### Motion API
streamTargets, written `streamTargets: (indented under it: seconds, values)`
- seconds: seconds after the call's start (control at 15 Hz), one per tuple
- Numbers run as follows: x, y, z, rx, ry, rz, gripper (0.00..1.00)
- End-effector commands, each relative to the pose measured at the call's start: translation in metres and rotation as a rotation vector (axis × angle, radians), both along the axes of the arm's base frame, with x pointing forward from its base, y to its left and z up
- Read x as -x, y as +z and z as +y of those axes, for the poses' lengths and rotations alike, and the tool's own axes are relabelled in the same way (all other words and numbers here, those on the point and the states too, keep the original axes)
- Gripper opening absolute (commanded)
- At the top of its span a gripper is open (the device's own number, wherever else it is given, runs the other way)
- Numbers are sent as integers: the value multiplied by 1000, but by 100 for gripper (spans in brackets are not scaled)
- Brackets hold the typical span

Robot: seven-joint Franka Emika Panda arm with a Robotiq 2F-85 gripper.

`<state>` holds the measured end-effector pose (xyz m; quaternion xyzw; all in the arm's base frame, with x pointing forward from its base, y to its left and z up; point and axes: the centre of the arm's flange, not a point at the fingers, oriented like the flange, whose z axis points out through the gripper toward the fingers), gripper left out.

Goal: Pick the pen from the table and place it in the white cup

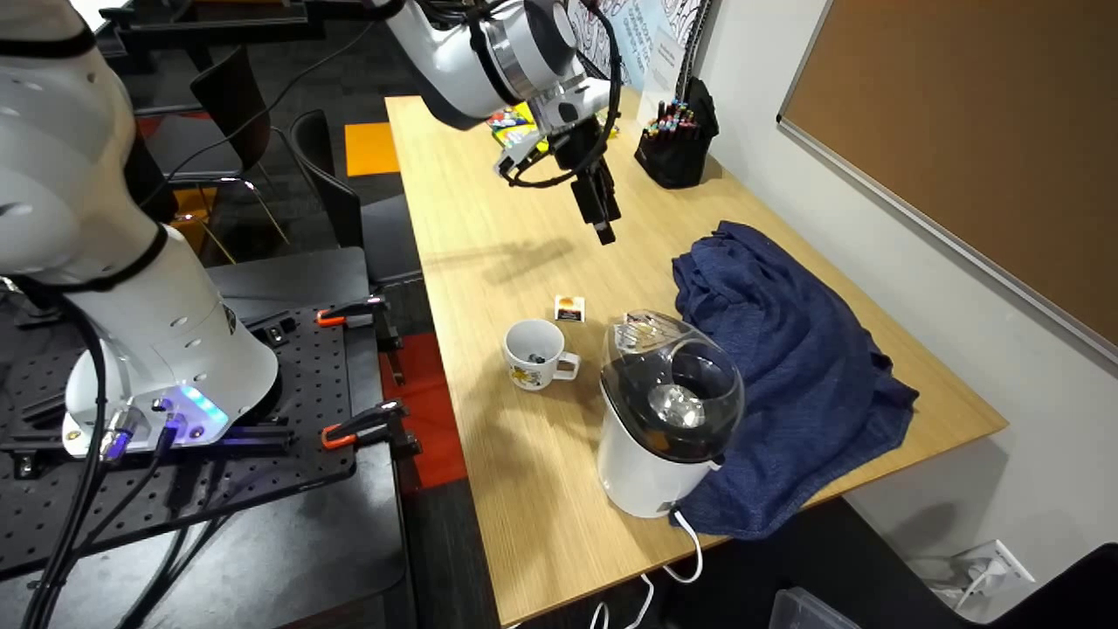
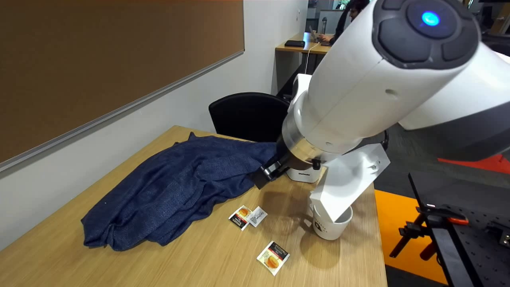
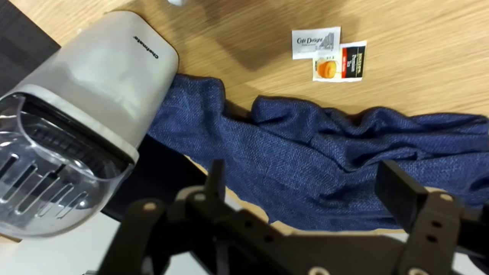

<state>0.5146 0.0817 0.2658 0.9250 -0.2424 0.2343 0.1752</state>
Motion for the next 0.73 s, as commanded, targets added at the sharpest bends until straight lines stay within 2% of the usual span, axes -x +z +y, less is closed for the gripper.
streamTargets:
  seconds: [0.0,0.33,0.47,0.67]
  values:
    - [18,20,-7,-43,72,75,100]
    - [24,19,-7,-48,117,144,100]
    - [15,7,-3,-40,101,140,100]
    - [17,6,-3,-41,105,147,100]
